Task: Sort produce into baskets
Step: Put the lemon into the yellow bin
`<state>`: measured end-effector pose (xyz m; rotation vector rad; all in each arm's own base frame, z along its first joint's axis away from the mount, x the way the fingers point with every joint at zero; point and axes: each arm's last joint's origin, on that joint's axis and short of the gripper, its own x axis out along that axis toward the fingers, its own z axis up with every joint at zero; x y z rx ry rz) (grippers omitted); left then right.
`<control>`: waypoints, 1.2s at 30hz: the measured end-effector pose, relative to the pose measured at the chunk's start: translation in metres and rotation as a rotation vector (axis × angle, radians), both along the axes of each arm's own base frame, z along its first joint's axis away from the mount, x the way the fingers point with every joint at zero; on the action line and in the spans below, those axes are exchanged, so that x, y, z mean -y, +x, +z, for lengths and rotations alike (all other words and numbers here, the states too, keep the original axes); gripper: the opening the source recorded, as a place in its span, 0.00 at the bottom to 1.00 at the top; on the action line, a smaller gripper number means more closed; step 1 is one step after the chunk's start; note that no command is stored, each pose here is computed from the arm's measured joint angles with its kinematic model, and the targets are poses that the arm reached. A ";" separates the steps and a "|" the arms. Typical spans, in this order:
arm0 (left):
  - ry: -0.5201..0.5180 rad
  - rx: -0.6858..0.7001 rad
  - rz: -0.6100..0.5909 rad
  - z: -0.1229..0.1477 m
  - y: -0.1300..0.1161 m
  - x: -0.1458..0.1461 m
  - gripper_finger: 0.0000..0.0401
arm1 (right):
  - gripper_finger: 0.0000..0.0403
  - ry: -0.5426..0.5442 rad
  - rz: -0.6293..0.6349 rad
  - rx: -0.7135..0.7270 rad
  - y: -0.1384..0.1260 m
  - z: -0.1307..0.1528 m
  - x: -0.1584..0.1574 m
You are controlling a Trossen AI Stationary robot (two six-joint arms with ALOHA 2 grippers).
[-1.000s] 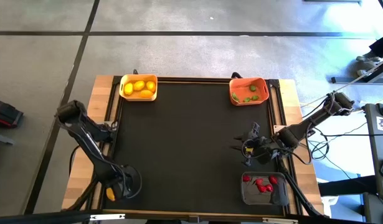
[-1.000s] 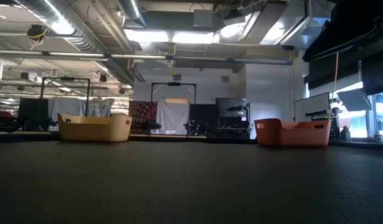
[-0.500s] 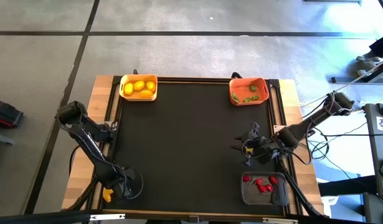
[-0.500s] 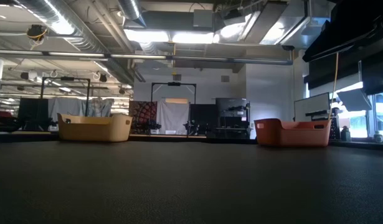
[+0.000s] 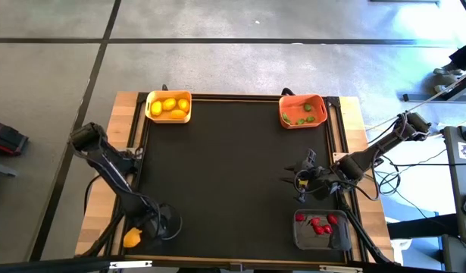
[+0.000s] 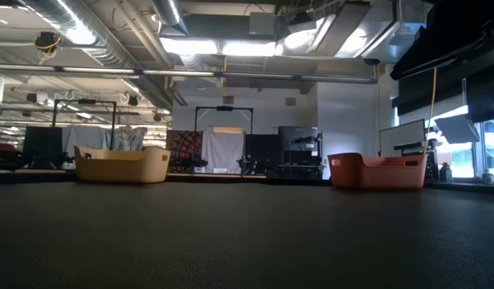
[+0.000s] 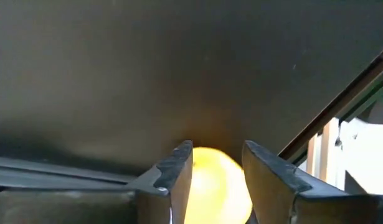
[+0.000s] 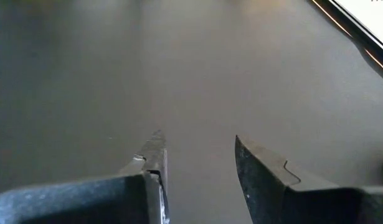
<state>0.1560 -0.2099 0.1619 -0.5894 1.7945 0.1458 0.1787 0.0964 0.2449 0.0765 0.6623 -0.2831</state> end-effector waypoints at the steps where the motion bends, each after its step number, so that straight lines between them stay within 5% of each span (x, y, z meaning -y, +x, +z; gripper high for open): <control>1: 0.000 0.001 0.009 0.000 0.002 -0.002 0.33 | 0.32 0.000 0.000 0.000 0.000 0.000 0.000; 11: 0.024 -0.033 0.116 0.005 0.008 -0.012 0.44 | 0.32 0.000 0.000 0.000 0.000 0.000 0.000; 19: -0.062 -0.269 0.311 0.011 0.003 -0.007 0.59 | 0.32 -0.025 -0.022 0.013 0.000 0.000 0.001; 26: -0.038 -0.325 0.392 0.010 0.002 -0.006 0.58 | 0.32 -0.026 -0.021 0.012 0.000 0.000 0.001; 36: 0.012 -0.405 0.335 -0.006 -0.008 0.006 0.56 | 0.32 -0.025 -0.021 0.012 0.000 0.000 0.001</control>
